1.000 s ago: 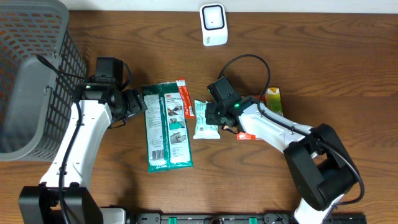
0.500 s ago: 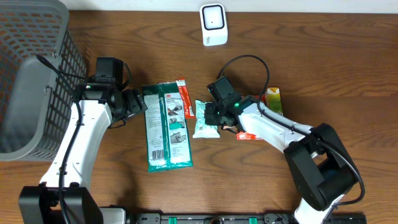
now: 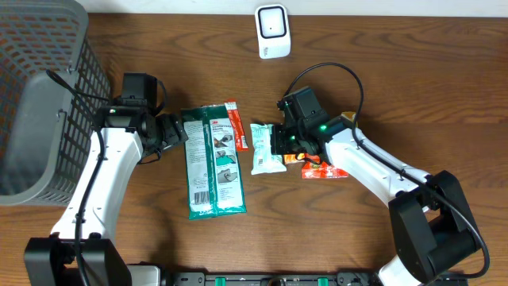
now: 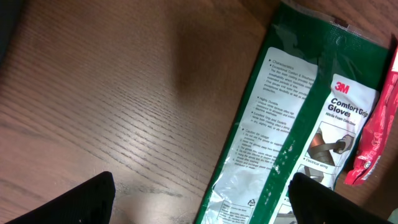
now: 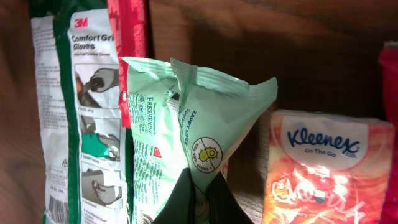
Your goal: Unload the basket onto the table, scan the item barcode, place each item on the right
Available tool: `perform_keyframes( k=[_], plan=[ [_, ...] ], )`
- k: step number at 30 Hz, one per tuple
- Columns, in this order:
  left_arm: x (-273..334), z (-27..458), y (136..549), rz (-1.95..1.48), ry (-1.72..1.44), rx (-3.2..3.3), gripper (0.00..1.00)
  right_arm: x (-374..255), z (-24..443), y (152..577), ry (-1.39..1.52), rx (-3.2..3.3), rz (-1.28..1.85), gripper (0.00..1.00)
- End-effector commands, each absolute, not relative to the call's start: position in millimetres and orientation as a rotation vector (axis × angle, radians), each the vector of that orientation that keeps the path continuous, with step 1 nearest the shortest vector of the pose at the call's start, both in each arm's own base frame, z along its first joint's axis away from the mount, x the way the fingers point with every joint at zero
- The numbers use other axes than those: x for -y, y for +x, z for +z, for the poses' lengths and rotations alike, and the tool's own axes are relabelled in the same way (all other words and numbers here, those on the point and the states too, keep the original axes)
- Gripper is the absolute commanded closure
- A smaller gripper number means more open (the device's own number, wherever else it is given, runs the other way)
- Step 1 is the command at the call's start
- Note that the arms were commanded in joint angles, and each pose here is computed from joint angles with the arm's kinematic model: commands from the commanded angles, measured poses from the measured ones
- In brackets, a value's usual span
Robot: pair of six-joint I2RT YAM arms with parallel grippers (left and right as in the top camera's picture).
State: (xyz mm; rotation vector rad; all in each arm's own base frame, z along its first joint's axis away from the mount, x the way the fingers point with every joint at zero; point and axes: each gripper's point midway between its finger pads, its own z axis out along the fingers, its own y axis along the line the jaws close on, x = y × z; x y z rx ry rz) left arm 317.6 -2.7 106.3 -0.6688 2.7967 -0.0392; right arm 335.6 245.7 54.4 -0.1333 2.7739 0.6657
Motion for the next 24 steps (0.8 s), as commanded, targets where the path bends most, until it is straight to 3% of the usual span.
perform_keyframes(
  k=[1,6,13,15,16,18,24],
  plan=[
    [-0.4,109.0,319.1,-0.021,-0.66,-2.79,0.1,-253.7,59.7,327.9,-0.248,-2.751,0.689,0.99],
    [-0.4,109.0,319.1,-0.021,-0.66,-2.79,0.1,-246.7,42.9,323.0,-0.204,-2.757,0.505,0.99],
    [-0.4,109.0,319.1,-0.021,-0.66,-2.79,0.1,-266.4,19.3,309.1,-0.226,-2.708,0.551,0.98],
    [-0.4,109.0,319.1,-0.021,-0.66,-2.79,0.1,-269.4,17.0,307.4,-0.232,-2.702,0.559,0.8],
    [-0.4,109.0,319.1,-0.021,-0.66,-2.79,0.1,-268.4,16.7,308.6,-0.229,-2.698,0.547,0.64],
    [-0.4,109.0,319.1,-0.021,-0.66,-2.79,0.1,-266.4,15.8,309.0,-0.225,-2.699,0.532,0.59],
    [-0.4,109.0,319.1,-0.021,-0.66,-2.79,0.1,-262.5,10.2,304.1,-0.194,-2.723,0.526,0.58]
  ],
)
